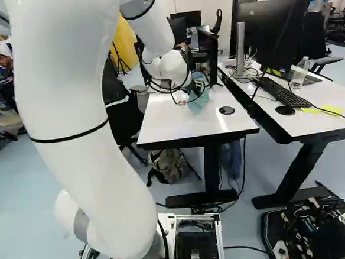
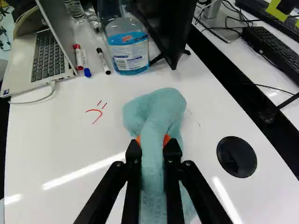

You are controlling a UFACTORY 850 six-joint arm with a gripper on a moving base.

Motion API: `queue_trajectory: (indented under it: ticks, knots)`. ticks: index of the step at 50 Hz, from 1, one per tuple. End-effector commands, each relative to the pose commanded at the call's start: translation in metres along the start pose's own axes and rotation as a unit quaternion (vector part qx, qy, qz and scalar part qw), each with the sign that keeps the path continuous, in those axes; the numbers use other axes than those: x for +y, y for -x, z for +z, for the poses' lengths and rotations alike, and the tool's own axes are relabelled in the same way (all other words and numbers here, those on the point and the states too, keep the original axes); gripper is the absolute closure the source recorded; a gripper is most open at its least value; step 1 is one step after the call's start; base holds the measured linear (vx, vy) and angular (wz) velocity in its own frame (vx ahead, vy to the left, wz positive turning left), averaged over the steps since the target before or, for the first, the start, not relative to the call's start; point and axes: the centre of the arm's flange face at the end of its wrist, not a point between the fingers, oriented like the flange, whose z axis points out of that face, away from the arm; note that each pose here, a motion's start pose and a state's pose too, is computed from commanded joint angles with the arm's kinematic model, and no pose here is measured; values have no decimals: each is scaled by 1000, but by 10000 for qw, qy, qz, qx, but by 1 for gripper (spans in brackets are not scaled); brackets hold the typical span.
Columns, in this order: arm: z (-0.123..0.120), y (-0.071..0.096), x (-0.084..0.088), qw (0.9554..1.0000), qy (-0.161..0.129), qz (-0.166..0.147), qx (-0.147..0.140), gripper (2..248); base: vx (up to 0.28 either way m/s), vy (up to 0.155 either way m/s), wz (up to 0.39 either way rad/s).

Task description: Clean the table with the green towel

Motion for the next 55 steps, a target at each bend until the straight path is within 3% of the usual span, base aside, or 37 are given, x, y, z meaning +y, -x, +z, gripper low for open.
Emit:
queue_trajectory:
  ticks: [23,41,55]
  knots:
    - [-43,9,-28,9995,-205,-190,176,197,0,0,0]
    - [-65,31,-13,9998,-107,-99,151,197,0,0,0]
    - [-71,37,-8,9998,-71,-65,150,197,0,0,0]
